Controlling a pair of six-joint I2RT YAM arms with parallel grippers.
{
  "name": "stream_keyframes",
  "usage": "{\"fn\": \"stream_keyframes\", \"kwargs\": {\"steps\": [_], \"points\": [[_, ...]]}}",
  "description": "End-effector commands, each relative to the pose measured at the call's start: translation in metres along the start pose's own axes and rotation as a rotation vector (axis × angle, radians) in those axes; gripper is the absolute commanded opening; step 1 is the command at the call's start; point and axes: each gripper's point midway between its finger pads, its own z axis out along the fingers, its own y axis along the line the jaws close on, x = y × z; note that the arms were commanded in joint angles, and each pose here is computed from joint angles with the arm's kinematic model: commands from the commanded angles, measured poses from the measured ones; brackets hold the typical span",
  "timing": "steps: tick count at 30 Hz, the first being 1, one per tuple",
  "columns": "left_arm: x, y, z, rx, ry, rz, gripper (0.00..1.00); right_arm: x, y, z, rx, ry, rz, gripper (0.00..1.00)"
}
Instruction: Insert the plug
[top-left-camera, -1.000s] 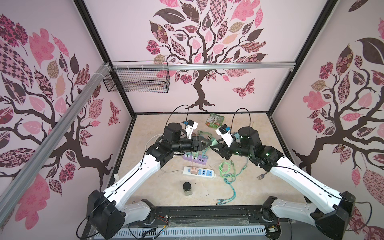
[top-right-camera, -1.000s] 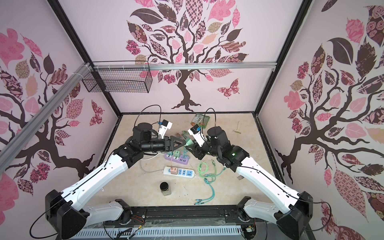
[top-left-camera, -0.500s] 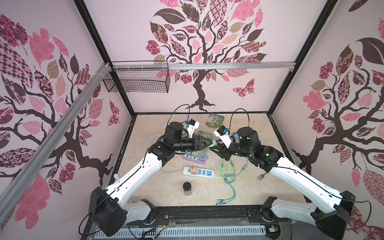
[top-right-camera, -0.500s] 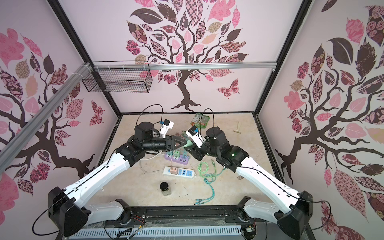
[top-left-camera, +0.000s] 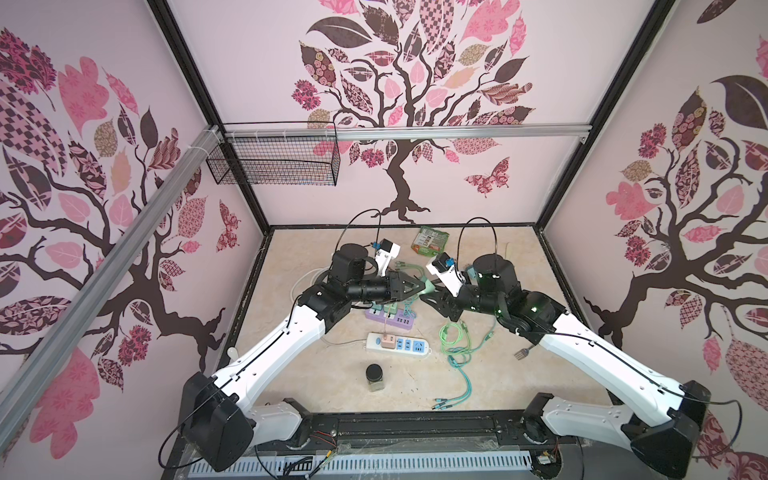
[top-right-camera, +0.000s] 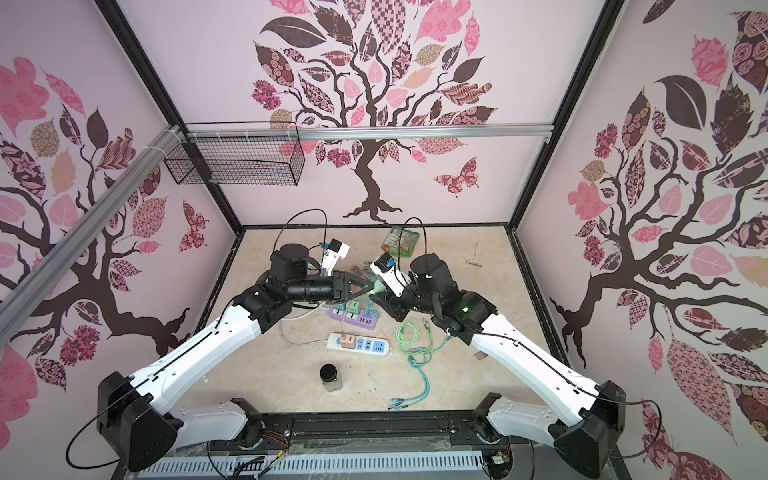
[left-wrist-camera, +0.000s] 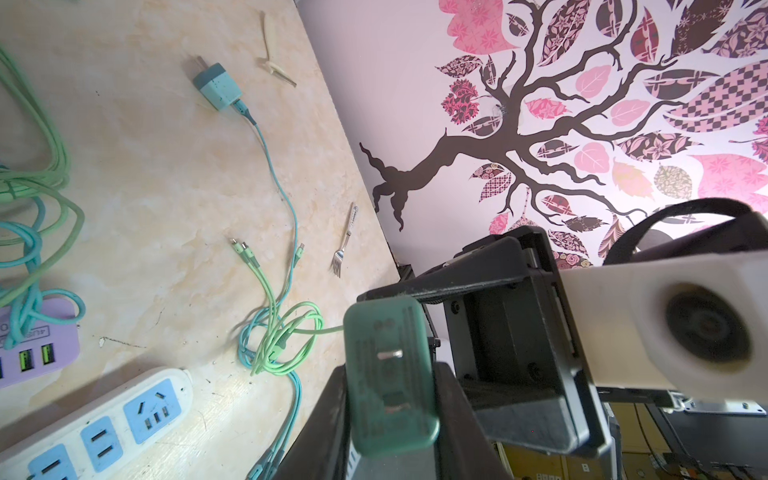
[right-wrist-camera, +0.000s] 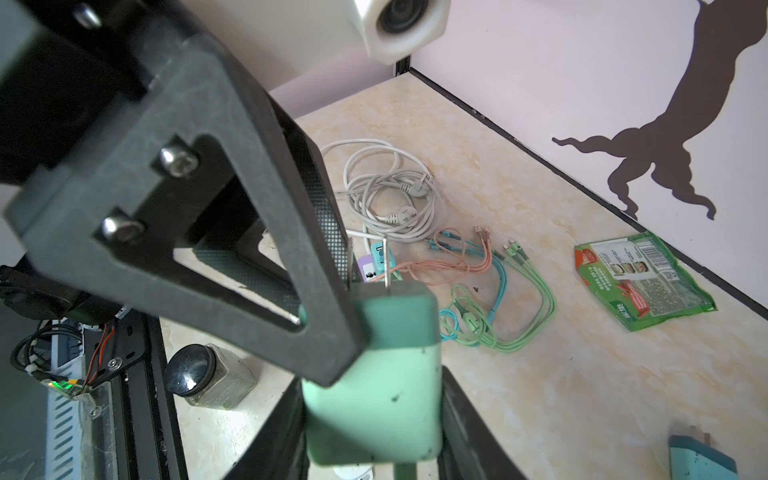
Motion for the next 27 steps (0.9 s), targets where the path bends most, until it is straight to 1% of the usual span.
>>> {"fn": "stream_keyframes", "kwargs": {"steps": [1,3,4,6,8,11,15,19,22,27], "points": [[-0.009,-0.015,0.0,0.041,-0.017,0.05,0.2,-0.015,0.006,-0.005,-0.015,-0.05,-0.011,0.36],[-0.009,-0.014,0.0,0.042,-0.018,0.052,0.15,-0.016,0.004,-0.01,0.004,-0.06,-0.012,0.41],[-0.009,-0.015,0.0,0.044,-0.02,0.054,0.13,-0.016,0.002,-0.011,0.015,-0.062,-0.011,0.45],[-0.009,-0.015,0.0,0.043,-0.022,0.058,0.09,-0.019,-0.002,-0.016,0.046,-0.076,0.004,0.57],[-0.009,-0.014,0.0,0.042,-0.026,0.062,0.06,-0.023,-0.005,-0.023,0.066,-0.095,0.037,0.63],[-0.01,-0.012,0.0,0.037,-0.037,0.07,0.0,-0.033,-0.001,-0.036,0.057,-0.138,0.097,0.68],[-0.011,-0.007,0.0,0.03,-0.064,0.084,0.0,-0.043,0.009,-0.054,0.004,-0.21,0.188,0.74],[-0.016,-0.009,0.002,0.07,-0.111,0.091,0.0,-0.045,0.029,-0.071,-0.15,-0.303,0.314,0.8],[-0.021,-0.013,0.002,0.108,-0.143,0.101,0.0,-0.04,0.042,-0.08,-0.247,-0.361,0.398,0.82],[-0.025,-0.023,-0.001,0.184,-0.193,0.131,0.0,-0.029,0.048,-0.08,-0.325,-0.417,0.508,0.81]]}}
